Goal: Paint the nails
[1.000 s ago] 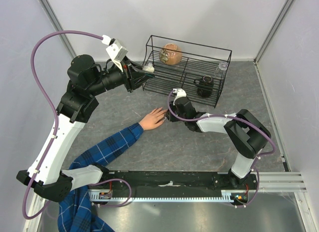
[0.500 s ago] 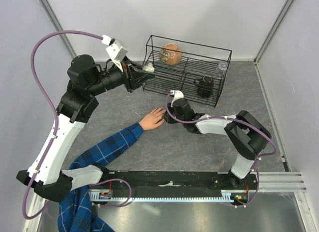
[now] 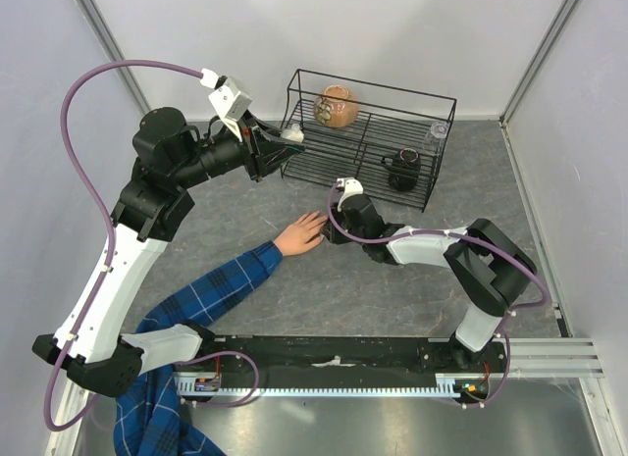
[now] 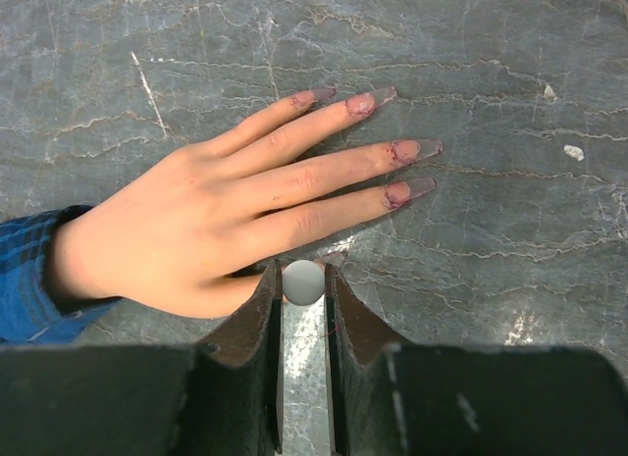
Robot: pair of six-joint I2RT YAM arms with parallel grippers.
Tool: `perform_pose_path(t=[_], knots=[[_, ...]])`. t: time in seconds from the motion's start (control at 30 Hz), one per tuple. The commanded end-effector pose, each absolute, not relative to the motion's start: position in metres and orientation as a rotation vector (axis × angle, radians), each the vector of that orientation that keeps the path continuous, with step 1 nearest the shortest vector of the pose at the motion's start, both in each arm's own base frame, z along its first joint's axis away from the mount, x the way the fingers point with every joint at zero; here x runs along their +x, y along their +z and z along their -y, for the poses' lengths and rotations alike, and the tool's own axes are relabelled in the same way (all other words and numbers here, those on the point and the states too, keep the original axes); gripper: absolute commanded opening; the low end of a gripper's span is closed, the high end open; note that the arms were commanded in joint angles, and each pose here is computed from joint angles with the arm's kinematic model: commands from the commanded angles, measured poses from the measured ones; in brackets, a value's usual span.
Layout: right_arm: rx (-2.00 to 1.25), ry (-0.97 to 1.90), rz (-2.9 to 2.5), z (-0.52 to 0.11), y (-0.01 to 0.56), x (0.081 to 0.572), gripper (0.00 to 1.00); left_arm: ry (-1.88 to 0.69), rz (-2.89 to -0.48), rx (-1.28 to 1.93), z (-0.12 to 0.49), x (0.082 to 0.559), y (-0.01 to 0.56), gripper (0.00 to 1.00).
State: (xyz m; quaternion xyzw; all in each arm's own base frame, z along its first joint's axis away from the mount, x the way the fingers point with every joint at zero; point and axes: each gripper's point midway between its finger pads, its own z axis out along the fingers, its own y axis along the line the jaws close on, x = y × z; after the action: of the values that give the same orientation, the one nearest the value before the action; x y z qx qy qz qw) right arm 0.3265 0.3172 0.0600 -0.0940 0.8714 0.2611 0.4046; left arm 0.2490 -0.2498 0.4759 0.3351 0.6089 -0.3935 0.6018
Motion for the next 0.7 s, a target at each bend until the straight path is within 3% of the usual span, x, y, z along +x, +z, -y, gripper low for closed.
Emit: perform_pose_path(t=[0.0, 0.67], knots=[[-0.213, 0.700, -2.152, -0.327, 0.071, 0.341, 0.00, -0.894, -1.325, 0.807, 0.249, 0.242, 0.496, 0.02], [-0.192, 0.692, -2.137, -0.323, 0.074, 0.364, 0.00, -0.881, -1.329, 0.805, 0.247, 0.243, 0.495, 0.02]])
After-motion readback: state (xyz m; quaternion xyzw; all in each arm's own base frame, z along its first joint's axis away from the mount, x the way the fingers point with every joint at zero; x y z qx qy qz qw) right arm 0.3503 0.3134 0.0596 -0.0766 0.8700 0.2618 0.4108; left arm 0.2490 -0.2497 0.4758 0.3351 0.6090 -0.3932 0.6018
